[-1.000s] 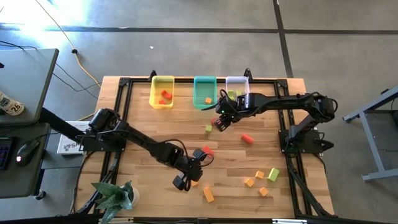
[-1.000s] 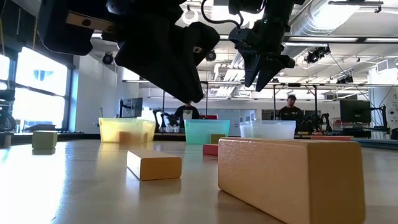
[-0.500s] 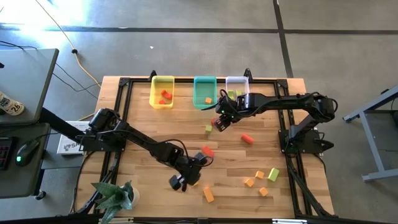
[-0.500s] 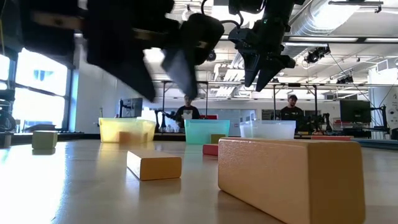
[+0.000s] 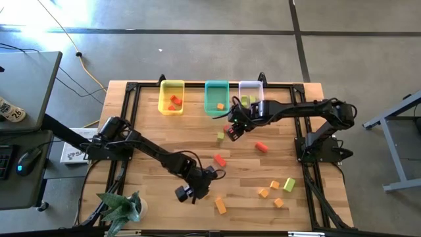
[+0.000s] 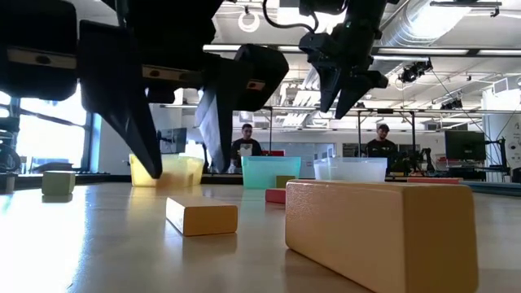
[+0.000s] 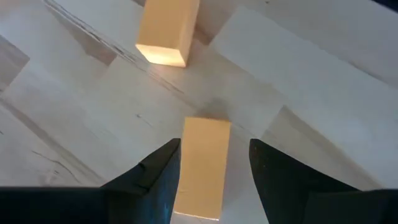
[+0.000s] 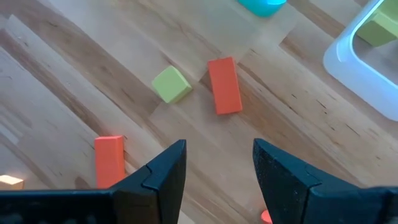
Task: Sort & place blocks by color
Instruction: Put the yellow block into the green bin
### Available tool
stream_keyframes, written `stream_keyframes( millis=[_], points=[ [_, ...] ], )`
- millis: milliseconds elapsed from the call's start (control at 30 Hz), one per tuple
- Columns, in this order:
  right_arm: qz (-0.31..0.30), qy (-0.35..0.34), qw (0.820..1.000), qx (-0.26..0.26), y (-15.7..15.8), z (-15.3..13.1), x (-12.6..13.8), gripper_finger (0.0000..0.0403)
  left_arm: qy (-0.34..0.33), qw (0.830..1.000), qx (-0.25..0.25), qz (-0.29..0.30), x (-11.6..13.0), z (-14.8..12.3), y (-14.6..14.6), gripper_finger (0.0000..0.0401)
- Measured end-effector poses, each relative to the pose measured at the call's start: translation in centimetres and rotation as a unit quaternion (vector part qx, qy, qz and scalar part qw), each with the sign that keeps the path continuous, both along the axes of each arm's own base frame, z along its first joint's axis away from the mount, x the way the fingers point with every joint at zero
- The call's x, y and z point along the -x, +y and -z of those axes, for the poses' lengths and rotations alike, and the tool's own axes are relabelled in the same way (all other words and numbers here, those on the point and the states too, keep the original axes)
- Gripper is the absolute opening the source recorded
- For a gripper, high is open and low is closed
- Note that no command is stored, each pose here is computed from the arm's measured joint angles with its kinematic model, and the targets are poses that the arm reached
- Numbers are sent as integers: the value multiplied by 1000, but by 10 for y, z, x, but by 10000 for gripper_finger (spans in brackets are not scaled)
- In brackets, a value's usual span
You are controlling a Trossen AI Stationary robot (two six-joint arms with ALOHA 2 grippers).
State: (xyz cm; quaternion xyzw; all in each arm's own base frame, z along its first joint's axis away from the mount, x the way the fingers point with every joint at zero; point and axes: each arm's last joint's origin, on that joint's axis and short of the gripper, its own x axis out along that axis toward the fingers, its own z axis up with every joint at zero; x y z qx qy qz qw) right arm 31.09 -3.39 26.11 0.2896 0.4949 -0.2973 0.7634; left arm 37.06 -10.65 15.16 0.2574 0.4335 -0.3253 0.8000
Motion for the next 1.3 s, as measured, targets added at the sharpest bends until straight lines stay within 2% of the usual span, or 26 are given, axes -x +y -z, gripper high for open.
stream_keyframes(
  millis=[133, 300, 600, 800, 967, 1300],
  points=[
    [2, -1, 1000, 3, 3, 0, 0, 172, -10, 999, -30, -6, -1, 0, 3, 178],
    [1, -1, 1000, 4, 4, 0, 0, 172, 0, 999, -32, -19, -2, 1, 14, 177],
    [4, -1, 1000, 3, 4, 0, 0, 172, 11, 1000, -3, 0, -1, 1, 16, 177],
    [4, -1, 1000, 2, 4, 0, 0, 172, 26, 999, -19, 15, -2, 15, 13, 177],
    [4, -1, 1000, 2, 4, 0, 0, 172, 18, 998, -59, -18, -6, 23, 16, 177],
    [4, -1, 1000, 3, 3, 0, 0, 172, 30, 999, -38, -23, -5, 25, 14, 163]
  ],
)
